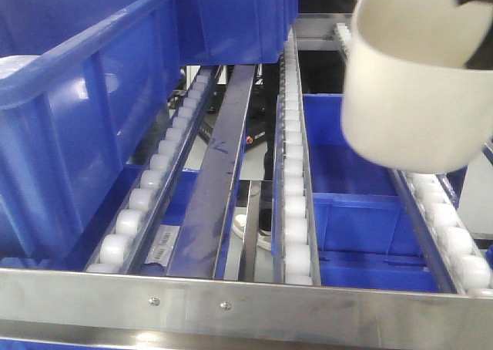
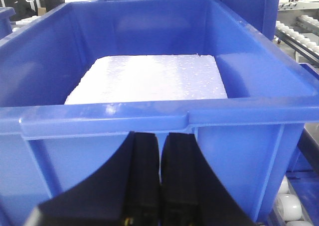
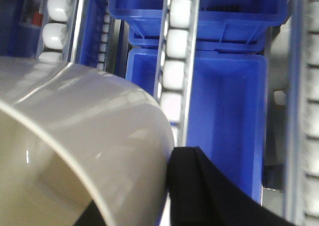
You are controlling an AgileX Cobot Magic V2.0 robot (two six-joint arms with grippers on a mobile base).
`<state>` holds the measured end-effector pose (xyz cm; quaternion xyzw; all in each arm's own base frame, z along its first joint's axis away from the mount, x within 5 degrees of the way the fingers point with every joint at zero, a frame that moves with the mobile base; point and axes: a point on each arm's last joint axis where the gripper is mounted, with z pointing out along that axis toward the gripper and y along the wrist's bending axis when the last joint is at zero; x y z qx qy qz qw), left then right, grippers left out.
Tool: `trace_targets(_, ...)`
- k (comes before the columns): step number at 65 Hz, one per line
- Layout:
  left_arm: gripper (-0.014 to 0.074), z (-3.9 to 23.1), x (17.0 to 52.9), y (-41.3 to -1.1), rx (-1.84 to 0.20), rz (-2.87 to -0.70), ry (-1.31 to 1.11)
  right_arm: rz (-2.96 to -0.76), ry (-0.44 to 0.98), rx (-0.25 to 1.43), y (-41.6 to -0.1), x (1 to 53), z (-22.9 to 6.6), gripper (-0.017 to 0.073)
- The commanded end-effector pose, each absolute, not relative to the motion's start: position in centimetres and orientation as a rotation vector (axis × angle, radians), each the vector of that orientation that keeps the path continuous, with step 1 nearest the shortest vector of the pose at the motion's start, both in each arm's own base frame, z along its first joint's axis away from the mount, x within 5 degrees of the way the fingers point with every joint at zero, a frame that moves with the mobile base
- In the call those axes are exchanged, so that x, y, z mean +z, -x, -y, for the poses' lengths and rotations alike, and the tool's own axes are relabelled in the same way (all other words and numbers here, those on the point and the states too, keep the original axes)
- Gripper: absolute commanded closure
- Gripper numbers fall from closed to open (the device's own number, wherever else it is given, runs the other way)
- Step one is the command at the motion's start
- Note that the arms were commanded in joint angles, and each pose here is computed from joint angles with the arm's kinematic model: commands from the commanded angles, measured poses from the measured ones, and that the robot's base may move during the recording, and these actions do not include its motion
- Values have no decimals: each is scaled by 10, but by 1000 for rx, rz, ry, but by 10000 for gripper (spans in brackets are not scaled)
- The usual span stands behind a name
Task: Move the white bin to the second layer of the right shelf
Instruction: 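Lower the white bin onto the roller layer with the right gripper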
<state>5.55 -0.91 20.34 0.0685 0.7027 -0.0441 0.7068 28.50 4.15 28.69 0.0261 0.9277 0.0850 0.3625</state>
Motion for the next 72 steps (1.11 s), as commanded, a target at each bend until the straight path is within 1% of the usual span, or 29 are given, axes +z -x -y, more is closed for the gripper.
trace_targets(1,509,9,199,-56,-107,-1501,-139,-2280,-55,241,-304,305,-47,503)
trace_targets(11,509,9,199,-56,-107,-1501,-139,-2357,-33,236,-321,289,-54,503)
trace_targets(27,509,9,199,-56,-107,-1501,-139,-2431,-26,229,-332,265,-58,503)
trace_targets(54,509,9,199,-56,-107,-1501,-139,-2495,-28,218,-342,241,-60,503)
trace_targets(72,509,9,199,-56,-107,-1501,-139,-2486,-35,223,-343,240,-60,503)
